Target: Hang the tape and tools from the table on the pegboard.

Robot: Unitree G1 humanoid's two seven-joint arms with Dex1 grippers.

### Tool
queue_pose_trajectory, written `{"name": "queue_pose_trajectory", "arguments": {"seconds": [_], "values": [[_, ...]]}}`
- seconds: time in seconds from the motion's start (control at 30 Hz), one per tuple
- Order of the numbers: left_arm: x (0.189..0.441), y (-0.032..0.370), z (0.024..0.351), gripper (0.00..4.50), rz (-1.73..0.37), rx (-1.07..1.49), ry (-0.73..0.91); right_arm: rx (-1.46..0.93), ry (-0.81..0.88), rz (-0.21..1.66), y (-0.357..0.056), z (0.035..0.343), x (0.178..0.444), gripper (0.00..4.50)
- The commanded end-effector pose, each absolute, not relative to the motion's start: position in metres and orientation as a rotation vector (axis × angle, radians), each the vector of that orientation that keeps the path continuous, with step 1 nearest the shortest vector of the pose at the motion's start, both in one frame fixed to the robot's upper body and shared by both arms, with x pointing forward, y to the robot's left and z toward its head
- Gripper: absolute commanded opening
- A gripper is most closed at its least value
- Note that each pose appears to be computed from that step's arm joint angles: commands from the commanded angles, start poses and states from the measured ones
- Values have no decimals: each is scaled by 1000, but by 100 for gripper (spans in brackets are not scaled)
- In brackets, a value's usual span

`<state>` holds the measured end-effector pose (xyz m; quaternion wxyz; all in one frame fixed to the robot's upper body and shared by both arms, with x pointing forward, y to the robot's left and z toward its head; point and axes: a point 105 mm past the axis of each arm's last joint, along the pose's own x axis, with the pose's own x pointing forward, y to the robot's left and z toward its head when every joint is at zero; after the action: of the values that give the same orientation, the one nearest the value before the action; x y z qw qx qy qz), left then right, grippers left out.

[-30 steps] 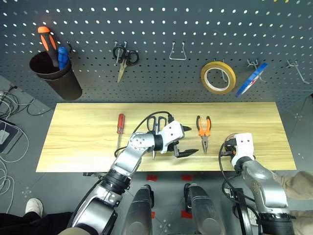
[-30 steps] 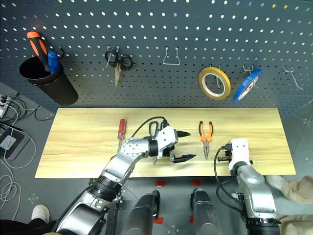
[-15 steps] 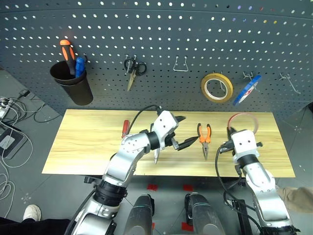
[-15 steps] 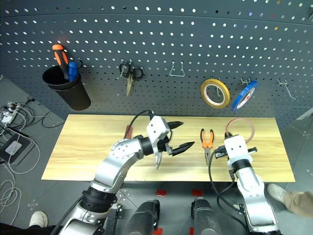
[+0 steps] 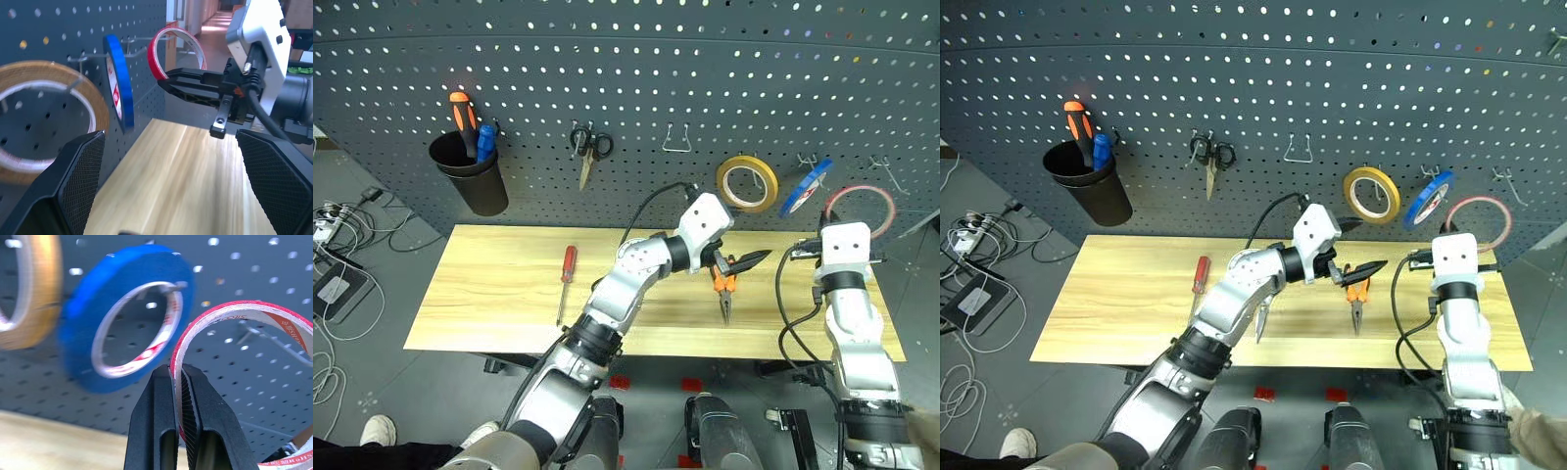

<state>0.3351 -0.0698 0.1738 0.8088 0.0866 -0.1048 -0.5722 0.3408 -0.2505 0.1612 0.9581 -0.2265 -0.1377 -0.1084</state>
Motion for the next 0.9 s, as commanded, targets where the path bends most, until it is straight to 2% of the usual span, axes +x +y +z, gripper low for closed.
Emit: {"name": "queue_pose_trajectory", "arguments": {"seconds": [0.03,0.4,0.9], "values": [[335,-82,183,450,-1247,200,-280,-477,-348,-260,-263,179,345,2],[337,-92,180,450,-1271,205,-288,-453,-414,-369,-286,202,361,2],[341,-92,182,450,-1266,211,-294,-303,-318,-381,-299,184,378,2]]}}
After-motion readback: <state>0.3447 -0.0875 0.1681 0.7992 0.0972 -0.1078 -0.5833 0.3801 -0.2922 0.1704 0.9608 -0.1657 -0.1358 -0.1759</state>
